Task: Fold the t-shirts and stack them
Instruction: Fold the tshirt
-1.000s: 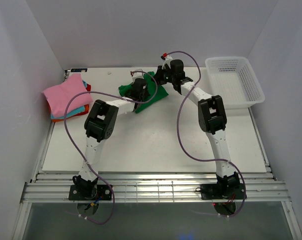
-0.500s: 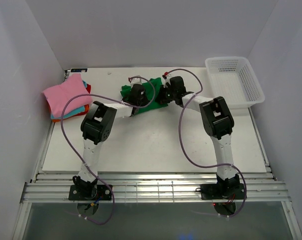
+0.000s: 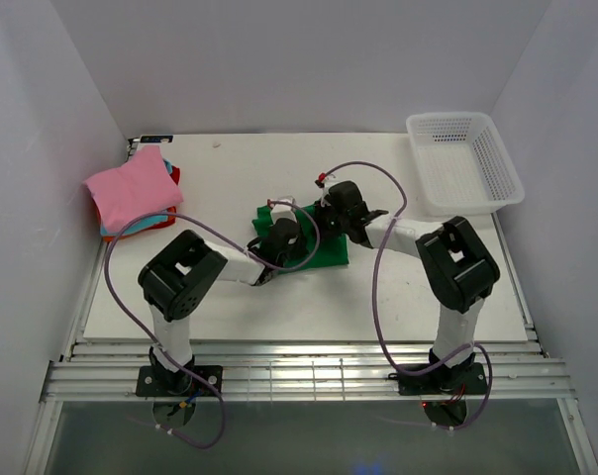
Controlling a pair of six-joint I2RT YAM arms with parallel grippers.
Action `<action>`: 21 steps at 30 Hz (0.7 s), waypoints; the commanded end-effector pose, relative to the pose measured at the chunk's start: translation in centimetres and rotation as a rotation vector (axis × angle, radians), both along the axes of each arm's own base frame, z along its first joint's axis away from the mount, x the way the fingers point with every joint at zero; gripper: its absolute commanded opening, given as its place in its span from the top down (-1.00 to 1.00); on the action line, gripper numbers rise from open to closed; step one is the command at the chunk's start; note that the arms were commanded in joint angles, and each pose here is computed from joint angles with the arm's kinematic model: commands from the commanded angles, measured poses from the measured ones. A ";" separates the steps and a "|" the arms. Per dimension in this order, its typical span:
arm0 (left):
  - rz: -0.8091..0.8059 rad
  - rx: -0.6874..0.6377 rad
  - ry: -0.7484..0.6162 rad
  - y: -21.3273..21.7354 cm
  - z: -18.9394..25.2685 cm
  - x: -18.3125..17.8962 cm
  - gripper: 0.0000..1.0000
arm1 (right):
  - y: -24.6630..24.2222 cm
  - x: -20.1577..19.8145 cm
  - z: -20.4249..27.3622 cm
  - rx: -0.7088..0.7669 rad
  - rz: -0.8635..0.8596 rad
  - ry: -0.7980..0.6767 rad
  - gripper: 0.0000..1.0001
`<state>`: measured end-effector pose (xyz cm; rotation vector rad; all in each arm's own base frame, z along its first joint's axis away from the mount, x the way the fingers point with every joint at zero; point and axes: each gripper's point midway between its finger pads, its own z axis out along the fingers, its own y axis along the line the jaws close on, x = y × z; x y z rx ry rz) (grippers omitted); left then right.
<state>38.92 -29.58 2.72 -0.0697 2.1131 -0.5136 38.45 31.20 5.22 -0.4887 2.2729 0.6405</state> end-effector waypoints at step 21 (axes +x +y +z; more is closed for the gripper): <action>-0.106 0.043 -0.258 -2.5 14.6 -8.4 -0.59 | -5.0 -8.8 9.1 -0.074 -0.112 -0.208 0.08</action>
